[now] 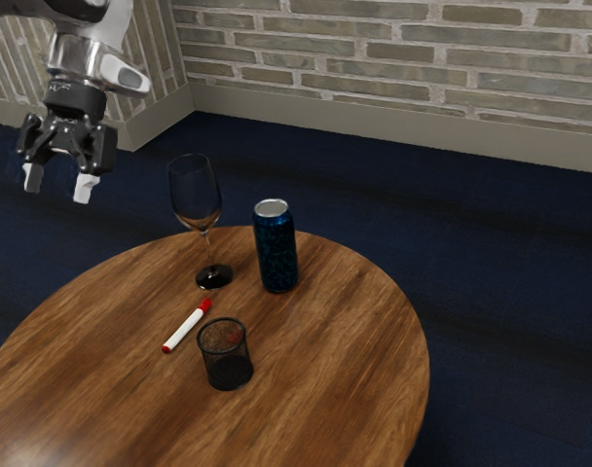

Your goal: Put the marker into the pen holder.

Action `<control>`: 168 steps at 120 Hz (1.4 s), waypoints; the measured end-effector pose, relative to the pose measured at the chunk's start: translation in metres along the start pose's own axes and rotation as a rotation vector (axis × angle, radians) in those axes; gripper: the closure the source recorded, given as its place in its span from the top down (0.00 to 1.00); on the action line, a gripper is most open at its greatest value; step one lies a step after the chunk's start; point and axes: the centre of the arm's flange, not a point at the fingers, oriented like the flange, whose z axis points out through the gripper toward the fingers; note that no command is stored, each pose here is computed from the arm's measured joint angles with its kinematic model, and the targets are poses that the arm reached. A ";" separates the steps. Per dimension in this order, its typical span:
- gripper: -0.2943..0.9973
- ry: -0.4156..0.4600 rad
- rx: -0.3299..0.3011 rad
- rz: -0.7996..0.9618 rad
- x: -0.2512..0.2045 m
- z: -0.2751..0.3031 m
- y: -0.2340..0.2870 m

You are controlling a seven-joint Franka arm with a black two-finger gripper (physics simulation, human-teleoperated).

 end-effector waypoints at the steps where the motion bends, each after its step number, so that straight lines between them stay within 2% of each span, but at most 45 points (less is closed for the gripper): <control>1: 0.77 0.017 -0.003 -0.005 0.005 0.001 -0.004; 18: 0.77 0.292 -0.007 -0.039 0.046 -0.014 -0.037; 37: 0.77 0.460 0.007 -0.025 0.053 -0.026 -0.032; 59: 0.77 0.441 0.004 -0.008 0.111 0.073 -0.031; 75: 0.77 0.480 0.008 -0.008 0.143 0.115 -0.032; 90: 0.77 0.501 0.023 -0.008 0.191 0.147 -0.035; 112: 0.77 0.577 0.047 0.008 0.241 0.178 -0.035; 137: 0.77 0.642 0.075 0.025 0.285 0.181 -0.034; 168: 0.77 0.621 0.063 0.036 0.309 0.202 -0.028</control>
